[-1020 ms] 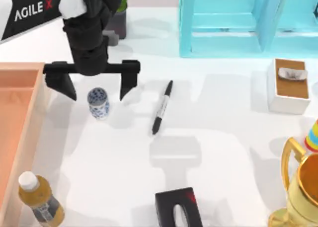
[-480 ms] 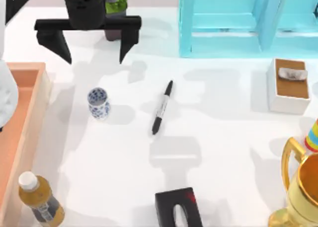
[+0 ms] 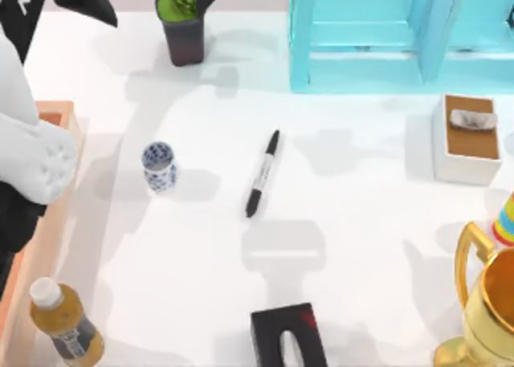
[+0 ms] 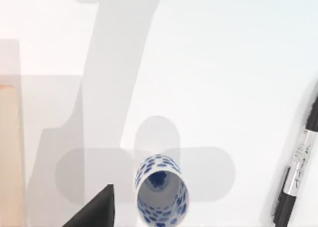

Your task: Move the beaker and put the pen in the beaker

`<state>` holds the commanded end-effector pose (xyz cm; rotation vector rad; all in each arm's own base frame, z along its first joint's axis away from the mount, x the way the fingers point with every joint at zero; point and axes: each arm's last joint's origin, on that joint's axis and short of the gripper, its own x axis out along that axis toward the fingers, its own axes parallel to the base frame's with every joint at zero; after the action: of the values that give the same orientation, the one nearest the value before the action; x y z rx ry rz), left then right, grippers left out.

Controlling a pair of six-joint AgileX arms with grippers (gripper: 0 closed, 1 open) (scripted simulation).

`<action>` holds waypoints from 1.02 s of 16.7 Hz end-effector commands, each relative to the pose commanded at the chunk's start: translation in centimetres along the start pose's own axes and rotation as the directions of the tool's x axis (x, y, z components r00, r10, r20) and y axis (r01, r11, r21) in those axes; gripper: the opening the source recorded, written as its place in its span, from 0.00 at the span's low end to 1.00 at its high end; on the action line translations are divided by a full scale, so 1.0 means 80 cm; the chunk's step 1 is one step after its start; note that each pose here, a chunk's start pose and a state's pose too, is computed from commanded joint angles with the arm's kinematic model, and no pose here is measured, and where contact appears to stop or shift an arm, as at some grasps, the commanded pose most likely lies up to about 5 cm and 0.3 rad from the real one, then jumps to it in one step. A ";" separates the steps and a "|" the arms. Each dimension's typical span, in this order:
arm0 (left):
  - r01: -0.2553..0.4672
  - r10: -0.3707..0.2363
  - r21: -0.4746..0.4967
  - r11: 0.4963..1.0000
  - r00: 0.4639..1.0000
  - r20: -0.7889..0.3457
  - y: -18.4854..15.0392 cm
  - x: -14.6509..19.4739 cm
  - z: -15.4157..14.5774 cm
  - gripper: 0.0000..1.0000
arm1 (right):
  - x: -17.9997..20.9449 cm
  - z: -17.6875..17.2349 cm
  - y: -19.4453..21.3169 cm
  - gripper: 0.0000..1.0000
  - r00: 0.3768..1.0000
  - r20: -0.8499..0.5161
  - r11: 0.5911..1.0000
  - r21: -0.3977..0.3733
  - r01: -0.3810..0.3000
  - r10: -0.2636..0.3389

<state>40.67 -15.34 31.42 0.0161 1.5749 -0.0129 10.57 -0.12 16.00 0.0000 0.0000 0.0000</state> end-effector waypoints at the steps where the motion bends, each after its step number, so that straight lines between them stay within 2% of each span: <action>1: 0.000 0.000 0.000 1.000 1.000 -0.001 0.000 -0.001 0.000 1.00 | 0.000 0.000 0.000 1.00 1.000 0.000 1.000 0.000 0.000 0.000; 3: 0.000 0.000 0.000 1.000 1.000 -0.001 0.000 -0.001 0.000 1.00 | 0.000 0.000 0.000 1.00 1.000 0.000 1.000 0.000 0.000 0.000; 4: 0.081 -0.077 -0.007 0.997 0.963 0.259 -0.002 -0.009 0.028 1.00 | 0.000 0.000 0.000 1.00 1.000 0.000 1.000 0.000 0.000 0.000; 7: 0.072 -0.069 0.000 0.997 0.964 0.258 -0.012 -0.004 0.030 1.00 | 0.000 0.000 0.000 1.00 1.000 0.000 1.000 0.000 0.000 0.000; 10: 0.036 -0.042 0.032 0.999 0.971 0.237 -0.045 0.019 0.033 1.00 | 0.000 0.000 0.000 1.00 1.000 0.000 1.000 0.000 0.000 0.000; 13: -0.031 0.014 0.098 0.995 0.984 0.177 -0.096 0.067 0.028 1.00 | 0.000 0.000 0.000 1.00 1.000 0.000 1.000 0.000 0.000 0.000; 17: -0.119 0.094 0.204 0.972 0.987 0.128 -0.159 0.135 -0.003 1.00 | 0.000 0.000 0.000 1.00 1.000 0.000 1.000 0.000 0.000 0.000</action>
<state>40.16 -28.05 20.62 0.2624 1.4469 -0.0952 10.57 -0.12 16.00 0.0000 0.0000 0.0000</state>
